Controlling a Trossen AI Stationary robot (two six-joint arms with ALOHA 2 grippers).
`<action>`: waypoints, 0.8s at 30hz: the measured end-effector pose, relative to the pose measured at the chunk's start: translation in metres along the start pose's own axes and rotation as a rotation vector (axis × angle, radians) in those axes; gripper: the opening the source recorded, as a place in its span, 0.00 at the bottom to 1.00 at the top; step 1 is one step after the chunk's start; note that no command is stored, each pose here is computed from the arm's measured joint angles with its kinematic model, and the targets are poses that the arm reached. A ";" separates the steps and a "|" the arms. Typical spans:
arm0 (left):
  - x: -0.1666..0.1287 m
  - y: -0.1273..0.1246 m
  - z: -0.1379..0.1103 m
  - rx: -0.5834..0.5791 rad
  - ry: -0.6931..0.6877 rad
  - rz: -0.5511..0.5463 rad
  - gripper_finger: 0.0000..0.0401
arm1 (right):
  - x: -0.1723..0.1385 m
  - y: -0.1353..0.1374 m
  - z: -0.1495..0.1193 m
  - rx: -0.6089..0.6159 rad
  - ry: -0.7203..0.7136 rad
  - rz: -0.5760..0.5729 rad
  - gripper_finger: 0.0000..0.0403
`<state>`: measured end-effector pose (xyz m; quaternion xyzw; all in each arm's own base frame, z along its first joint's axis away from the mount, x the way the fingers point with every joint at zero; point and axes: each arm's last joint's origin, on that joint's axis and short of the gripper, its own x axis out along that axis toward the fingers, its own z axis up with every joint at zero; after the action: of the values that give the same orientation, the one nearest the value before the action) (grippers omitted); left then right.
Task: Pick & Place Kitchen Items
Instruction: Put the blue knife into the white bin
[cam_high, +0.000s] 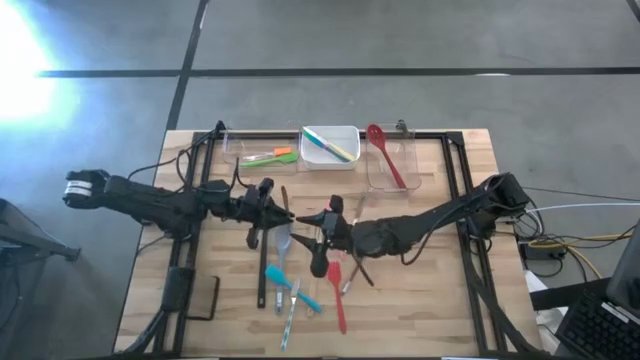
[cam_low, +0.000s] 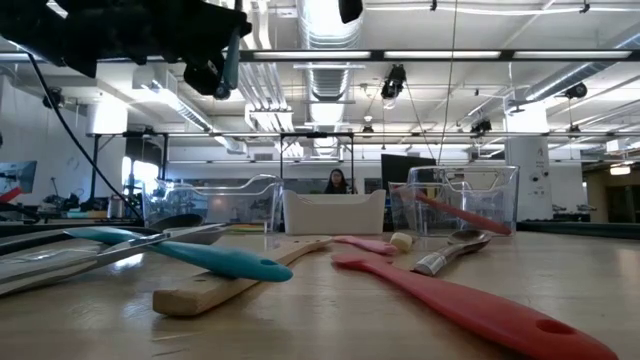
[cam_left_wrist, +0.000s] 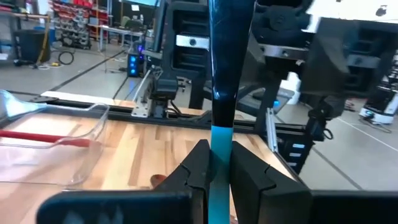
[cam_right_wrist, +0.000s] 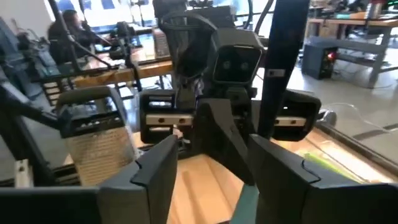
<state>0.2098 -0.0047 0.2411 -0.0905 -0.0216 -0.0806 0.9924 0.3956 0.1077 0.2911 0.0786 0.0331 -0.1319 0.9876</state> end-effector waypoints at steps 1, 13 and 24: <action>0.000 0.000 0.000 0.000 -0.001 0.001 0.09 | 0.002 0.001 0.000 0.000 -0.003 -0.014 0.48; 0.002 0.000 -0.001 0.006 0.003 -0.007 0.09 | 0.027 -0.009 -0.012 0.006 0.018 -0.154 0.53; 0.002 0.000 -0.001 0.014 0.004 -0.009 0.09 | 0.034 -0.023 -0.009 0.036 0.003 -0.203 0.47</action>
<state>0.2114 -0.0049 0.2402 -0.0832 -0.0204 -0.0852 0.9927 0.4217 0.0783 0.2755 0.0929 0.0400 -0.2315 0.9676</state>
